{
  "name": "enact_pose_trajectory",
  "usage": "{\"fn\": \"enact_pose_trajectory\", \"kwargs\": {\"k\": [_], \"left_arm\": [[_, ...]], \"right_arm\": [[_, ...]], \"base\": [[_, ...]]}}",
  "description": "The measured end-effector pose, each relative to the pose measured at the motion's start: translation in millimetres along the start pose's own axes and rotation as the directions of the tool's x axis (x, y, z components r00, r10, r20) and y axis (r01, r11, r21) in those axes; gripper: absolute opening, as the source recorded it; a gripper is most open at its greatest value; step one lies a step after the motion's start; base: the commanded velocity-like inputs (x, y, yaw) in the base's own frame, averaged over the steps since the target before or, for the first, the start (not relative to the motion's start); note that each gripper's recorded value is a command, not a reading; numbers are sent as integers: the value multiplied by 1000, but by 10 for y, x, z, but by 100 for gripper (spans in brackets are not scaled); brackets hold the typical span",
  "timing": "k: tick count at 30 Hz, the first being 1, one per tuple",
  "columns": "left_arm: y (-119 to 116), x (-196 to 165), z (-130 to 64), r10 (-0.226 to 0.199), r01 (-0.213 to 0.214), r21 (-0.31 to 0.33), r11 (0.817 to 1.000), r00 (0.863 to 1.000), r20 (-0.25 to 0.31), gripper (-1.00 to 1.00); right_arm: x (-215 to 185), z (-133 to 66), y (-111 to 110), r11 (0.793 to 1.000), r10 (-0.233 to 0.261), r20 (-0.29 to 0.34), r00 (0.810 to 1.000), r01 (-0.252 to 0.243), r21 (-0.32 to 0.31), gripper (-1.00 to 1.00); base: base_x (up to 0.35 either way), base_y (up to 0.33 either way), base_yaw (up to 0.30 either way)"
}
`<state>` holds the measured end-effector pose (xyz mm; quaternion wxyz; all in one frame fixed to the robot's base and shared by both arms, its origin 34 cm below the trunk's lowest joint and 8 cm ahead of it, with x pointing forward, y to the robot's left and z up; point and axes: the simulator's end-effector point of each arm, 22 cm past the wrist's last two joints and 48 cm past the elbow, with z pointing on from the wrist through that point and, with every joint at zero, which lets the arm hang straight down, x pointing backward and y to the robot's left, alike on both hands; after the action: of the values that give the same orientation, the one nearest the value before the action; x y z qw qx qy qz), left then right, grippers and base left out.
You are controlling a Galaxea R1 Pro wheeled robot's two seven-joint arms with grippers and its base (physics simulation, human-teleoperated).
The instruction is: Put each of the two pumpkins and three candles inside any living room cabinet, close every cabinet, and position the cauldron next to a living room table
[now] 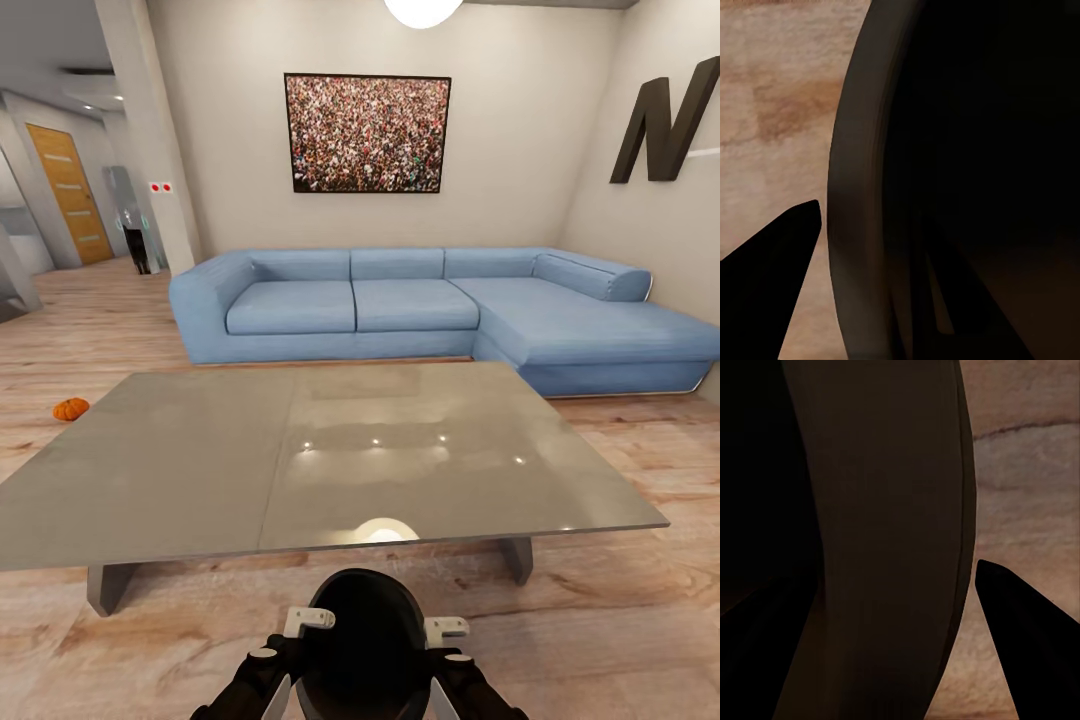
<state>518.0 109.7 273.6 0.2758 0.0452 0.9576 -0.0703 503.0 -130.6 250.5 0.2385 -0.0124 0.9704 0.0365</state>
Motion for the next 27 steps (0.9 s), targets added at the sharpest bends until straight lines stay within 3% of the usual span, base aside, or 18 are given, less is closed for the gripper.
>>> {"fn": "enact_pose_trajectory", "kwargs": {"k": [11, 12, 13, 27], "left_arm": [[2, 56, 33, -2, 2, 1, 1000, 1000, -12, -100], [2, 56, 33, -2, 2, 1, 1000, 1000, -12, 100], [2, 17, 31, 17, -17, -5, 1000, 1000, 4, 100], [4, 16, 31, 18, -18, -5, 1000, 1000, 5, 100]], "right_arm": [[55, 34, -3, 1000, 1, -12, 1000, -1, 0, -100], [54, 33, -2, 1000, 1, -12, 1000, -1, 0, 100], [70, 32, 41, 1000, 22, -16, 1000, -22, -11, 100], [69, 33, 43, 1000, 23, -16, 1000, -23, -11, 100]], "base": [[0, 0, 0], [0, 0, 0], [0, 0, 0], [0, 0, 0]]}}
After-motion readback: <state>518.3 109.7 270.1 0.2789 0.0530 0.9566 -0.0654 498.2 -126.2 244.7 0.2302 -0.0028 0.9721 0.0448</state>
